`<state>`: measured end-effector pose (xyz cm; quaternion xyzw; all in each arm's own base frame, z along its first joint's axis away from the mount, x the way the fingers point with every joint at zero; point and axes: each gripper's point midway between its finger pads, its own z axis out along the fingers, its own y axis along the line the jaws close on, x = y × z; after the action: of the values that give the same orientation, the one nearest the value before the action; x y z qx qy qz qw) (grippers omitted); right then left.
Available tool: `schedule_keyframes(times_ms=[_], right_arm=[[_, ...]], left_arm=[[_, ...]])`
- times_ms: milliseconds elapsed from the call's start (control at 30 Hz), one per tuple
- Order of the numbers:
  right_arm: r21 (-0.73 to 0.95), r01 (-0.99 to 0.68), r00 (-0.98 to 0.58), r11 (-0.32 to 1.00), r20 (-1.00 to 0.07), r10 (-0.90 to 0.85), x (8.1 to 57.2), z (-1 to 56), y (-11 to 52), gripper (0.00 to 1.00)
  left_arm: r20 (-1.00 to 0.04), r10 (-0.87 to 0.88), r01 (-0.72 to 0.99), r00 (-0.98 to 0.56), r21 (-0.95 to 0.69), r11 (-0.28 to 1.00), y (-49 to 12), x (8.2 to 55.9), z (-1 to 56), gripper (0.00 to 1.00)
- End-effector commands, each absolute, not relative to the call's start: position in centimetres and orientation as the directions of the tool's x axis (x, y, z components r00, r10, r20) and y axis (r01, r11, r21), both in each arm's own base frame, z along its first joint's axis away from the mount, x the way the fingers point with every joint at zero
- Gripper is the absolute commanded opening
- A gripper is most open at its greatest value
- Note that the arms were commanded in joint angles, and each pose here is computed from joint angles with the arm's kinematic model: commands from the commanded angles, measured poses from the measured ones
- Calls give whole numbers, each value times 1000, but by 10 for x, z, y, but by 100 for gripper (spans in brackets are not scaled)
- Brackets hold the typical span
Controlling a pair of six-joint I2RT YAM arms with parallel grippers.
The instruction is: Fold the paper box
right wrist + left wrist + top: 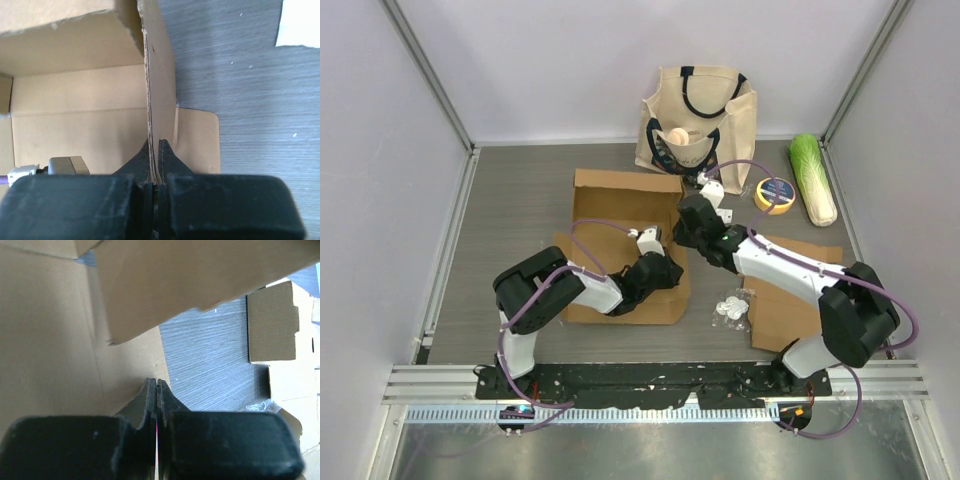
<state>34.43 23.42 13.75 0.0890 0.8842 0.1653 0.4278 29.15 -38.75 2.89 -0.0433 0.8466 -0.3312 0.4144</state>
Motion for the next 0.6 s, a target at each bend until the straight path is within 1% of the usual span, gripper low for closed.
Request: schedule_keyframes(times_ms=[0, 67, 133, 167, 200, 300, 333, 400, 433, 500, 567], right_arm=[[448, 108, -547, 887, -719, 429, 353, 145, 250, 1], [437, 92, -545, 895, -730, 412, 354, 141, 252, 1], [419, 85, -543, 904, -741, 395, 355, 140, 253, 1], [409, 79, -544, 909, -746, 383, 356, 140, 253, 1], [389, 76, -556, 918, -748, 363, 355, 138, 252, 1], [390, 20, -586, 921, -742, 327, 354, 138, 263, 1], [391, 12, -586, 920, -743, 324, 355, 143, 265, 1], [364, 15, -609, 931, -736, 297, 351, 137, 264, 1], [361, 12, -609, 933, -737, 293, 352, 140, 264, 1], [367, 2, -617, 930, -732, 290, 349, 142, 267, 1], [386, 0, -621, 923, -723, 302, 347, 143, 269, 1]], left_arm=[[-689, -328, 240, -646, -591, 770, -387, 289, 27, 0], [-697, -325, 273, -639, -600, 752, -387, 285, 36, 1], [-701, -319, 287, -638, -601, 746, -381, 280, 35, 11], [-704, -334, 302, -626, -614, 730, -381, 279, 45, 16], [-708, -332, 304, -623, -611, 731, -379, 278, 47, 25], [-731, -317, 341, -604, -597, 726, -374, 274, 57, 39], [-754, -289, 369, -590, -570, 734, -369, 271, 58, 41], [-786, -291, 417, -545, -555, 720, -368, 269, 77, 47], [-817, -257, 437, -516, -509, 741, -361, 269, 77, 48], [-846, -262, 430, -464, -473, 769, -350, 273, 88, 52], [-876, -237, 434, -420, -424, 795, -343, 278, 92, 54]])
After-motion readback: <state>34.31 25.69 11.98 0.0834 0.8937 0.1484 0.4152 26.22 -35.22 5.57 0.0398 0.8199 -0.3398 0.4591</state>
